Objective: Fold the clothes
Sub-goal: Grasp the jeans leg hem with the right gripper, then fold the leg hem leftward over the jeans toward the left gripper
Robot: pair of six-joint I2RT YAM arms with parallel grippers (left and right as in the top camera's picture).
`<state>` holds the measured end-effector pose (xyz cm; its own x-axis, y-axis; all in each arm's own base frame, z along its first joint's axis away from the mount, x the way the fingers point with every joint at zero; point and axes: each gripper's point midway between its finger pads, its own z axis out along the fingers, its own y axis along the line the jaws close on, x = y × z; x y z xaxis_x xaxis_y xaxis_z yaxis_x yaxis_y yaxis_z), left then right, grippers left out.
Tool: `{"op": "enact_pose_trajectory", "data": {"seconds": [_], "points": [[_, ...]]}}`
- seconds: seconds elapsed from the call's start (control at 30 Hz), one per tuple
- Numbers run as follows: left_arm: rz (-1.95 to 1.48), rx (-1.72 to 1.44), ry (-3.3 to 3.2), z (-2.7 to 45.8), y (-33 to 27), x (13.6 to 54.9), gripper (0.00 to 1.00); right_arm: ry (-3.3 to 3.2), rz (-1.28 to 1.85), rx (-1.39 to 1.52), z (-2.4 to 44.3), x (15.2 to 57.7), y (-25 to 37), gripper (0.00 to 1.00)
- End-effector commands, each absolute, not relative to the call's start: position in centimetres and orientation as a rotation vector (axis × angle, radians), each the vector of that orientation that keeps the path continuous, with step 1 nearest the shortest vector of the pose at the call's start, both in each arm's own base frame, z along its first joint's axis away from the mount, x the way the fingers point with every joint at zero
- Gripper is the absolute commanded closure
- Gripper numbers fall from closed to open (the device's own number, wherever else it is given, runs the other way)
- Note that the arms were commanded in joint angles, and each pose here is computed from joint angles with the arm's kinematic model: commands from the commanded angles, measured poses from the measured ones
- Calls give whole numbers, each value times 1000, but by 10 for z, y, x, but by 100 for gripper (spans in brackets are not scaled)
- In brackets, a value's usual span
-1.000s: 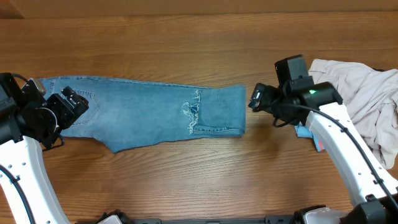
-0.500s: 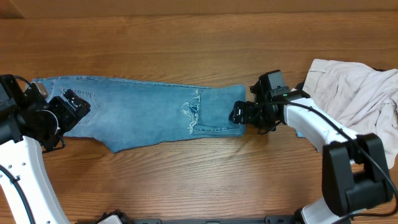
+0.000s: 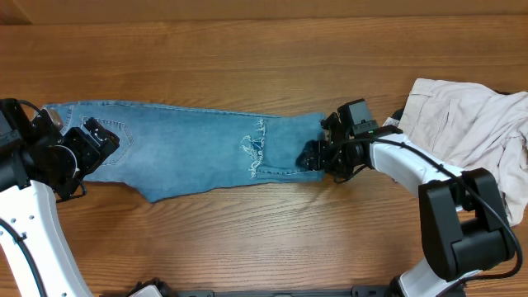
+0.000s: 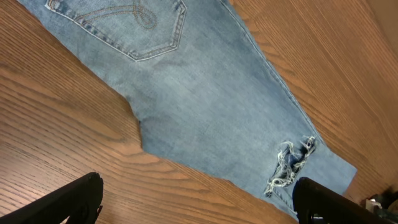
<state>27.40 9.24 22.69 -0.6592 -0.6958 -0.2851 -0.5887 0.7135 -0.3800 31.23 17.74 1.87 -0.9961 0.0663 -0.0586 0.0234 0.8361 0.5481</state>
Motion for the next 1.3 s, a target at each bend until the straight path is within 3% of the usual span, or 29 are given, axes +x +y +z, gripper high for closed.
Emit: {"op": "enact_pose_trajectory", "data": {"seconds": [0.0, 0.03, 0.1, 0.17, 0.47, 0.63, 0.9, 1.0, 1.1, 1.27], "points": [[-354, -957, 2518, 228, 91, 276, 0, 2942, 867, 146, 16, 314, 175, 67], [-354, -957, 2518, 228, 91, 276, 0, 2944, 825, 201, 13, 317, 169, 83], [-354, -956, 2518, 228, 91, 276, 0, 2932, 797, 231, 15, 325, 161, 96], [-354, -956, 2518, 228, 91, 276, 0, 2922, 751, 291, 24, 336, 148, 96], [-354, -956, 2517, 228, 91, 276, 0, 2851, -159, 522, 99, 363, 30, 96], [-353, -955, 2515, 228, 91, 276, 0, 2812, -129, 432, 145, 376, 50, 96], [-361, -962, 2527, 227, 89, 274, 0, 2824, 59, -43, 128, 363, 184, 96], [-362, -962, 2527, 227, 89, 274, 0, 2831, 96, -73, 122, 357, 206, 96], [-363, -964, 2530, 227, 89, 273, 0, 2830, -3, -27, 116, 358, 195, 96], [-362, -964, 2530, 227, 89, 273, 0, 2763, -382, 156, 124, 372, 114, 96]]}}
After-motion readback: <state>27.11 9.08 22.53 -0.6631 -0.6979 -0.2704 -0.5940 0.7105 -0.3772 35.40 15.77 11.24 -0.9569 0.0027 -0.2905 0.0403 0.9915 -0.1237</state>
